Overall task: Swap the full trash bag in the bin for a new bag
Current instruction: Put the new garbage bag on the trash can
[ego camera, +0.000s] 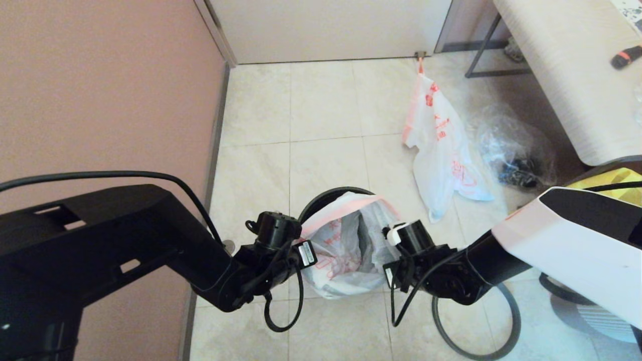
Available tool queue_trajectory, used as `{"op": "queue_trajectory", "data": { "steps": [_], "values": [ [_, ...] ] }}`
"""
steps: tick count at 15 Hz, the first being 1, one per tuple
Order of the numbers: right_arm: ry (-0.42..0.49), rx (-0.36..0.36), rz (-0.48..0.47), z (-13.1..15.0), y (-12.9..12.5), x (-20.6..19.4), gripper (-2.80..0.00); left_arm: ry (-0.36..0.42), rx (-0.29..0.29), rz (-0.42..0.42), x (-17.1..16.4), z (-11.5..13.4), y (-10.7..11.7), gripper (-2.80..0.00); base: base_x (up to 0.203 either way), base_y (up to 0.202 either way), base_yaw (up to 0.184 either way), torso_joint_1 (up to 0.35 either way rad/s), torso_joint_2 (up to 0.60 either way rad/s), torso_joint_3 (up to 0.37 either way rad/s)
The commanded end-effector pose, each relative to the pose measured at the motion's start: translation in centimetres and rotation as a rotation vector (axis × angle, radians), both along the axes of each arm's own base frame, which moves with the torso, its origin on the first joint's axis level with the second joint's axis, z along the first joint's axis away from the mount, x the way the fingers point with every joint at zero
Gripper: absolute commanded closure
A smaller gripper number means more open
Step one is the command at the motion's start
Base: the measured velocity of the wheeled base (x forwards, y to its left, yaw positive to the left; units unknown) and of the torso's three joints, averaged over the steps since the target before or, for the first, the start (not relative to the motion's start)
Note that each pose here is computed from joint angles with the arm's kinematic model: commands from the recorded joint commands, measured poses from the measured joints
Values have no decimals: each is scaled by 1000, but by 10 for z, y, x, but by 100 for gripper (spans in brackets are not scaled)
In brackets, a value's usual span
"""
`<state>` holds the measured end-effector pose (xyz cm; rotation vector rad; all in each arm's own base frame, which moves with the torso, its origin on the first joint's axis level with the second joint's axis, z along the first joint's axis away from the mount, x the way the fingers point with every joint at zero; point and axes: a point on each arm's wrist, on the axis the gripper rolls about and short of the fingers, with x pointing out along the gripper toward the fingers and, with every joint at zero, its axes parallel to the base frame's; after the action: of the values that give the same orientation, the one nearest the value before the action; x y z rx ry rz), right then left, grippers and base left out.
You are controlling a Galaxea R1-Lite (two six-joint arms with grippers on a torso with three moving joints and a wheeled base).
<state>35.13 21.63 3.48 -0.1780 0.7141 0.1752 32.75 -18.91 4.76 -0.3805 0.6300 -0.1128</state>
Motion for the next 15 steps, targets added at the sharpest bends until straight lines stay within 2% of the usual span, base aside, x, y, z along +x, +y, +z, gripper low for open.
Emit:
{"op": "queue_trajectory", "data": {
  "steps": [1, 4, 6, 12, 15],
  "values": [
    [-26, 23, -27, 11, -9, 6, 0, -2, -3, 8, 1, -1, 1, 0, 0, 0, 0, 0, 0, 0],
    [-119, 81, -53, 29, -16, 17, 0, -1, -3, 3, 0, 0, 0, 0, 0, 0, 0, 0, 0, 0],
    [-150, 95, -58, 38, -16, 22, 0, 7, -2, -4, -1, -2, 0, 0, 0, 0, 0, 0, 0, 0],
    [-176, 109, -61, 42, -12, 31, 0, 30, -8, -59, -10, -4, -8, 0, 0, 0, 0, 0, 0, 0],
    [-202, 127, -68, 53, -14, 32, 0, 40, -19, -89, -12, -4, -10, 0, 0, 0, 0, 0, 0, 0]
  ]
}}
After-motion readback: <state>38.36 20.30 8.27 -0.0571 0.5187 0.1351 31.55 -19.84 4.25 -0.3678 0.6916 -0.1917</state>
